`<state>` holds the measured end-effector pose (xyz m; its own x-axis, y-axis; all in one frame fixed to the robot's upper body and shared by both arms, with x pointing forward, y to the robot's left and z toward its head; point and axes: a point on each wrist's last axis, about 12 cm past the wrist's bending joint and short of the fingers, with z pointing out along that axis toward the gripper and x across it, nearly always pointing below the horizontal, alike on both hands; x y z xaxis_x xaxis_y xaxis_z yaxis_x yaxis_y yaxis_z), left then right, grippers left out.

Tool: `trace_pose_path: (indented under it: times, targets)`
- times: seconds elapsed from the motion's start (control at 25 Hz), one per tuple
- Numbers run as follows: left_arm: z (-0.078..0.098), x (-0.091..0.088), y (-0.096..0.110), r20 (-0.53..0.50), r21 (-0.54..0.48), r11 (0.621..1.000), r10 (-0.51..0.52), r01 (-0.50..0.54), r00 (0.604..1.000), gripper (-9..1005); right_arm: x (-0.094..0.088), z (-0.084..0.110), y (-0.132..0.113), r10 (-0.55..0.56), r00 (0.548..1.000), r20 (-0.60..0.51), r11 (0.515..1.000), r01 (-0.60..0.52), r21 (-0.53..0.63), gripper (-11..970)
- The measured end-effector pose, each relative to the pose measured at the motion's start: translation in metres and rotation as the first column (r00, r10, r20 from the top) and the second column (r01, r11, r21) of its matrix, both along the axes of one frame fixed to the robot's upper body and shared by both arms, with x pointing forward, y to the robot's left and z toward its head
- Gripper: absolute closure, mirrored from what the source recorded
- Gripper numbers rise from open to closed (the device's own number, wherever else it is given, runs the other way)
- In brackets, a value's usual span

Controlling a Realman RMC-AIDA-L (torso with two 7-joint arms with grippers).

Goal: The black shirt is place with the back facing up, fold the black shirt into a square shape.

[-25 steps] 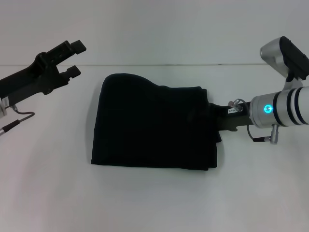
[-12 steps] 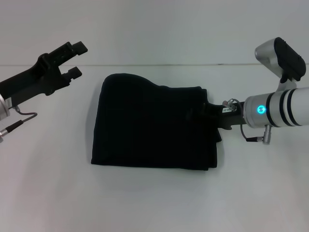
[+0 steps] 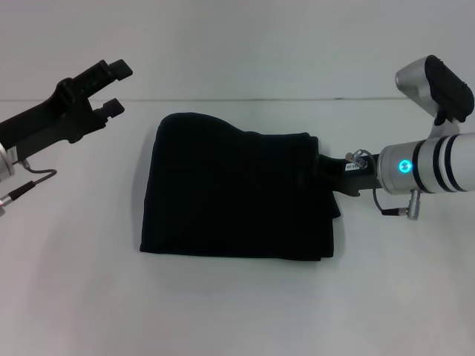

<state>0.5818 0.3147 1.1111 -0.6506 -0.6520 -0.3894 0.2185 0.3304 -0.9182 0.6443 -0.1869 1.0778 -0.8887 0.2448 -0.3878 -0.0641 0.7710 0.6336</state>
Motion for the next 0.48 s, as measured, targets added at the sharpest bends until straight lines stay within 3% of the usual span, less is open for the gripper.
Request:
trace_pose_path:
  times: [0.04, 0.28, 0.48]
  targets:
    - [0.0, 0.0, 0.0, 0.002, -0.001, 1.0, 0.0, 0.0, 1.0, 59, 0.0, 0.0, 0.0, 0.002, 1.0, 0.003, 1.0, -0.002, -0.003, 926]
    - [0.001, 0.0, 0.001, 0.004, -0.004, 1.0, 0.005, -0.005, 1.0, 60, 0.004, 0.004, -0.002, 0.0, 1.0, 0.018, 1.0, 0.0, -0.012, 928]
    - [0.001, 0.0, 0.002, 0.006, -0.006, 1.0, 0.01, -0.01, 1.0, 60, 0.013, 0.024, -0.009, 0.024, 0.999, 0.049, 1.0, -0.024, 0.004, 928]
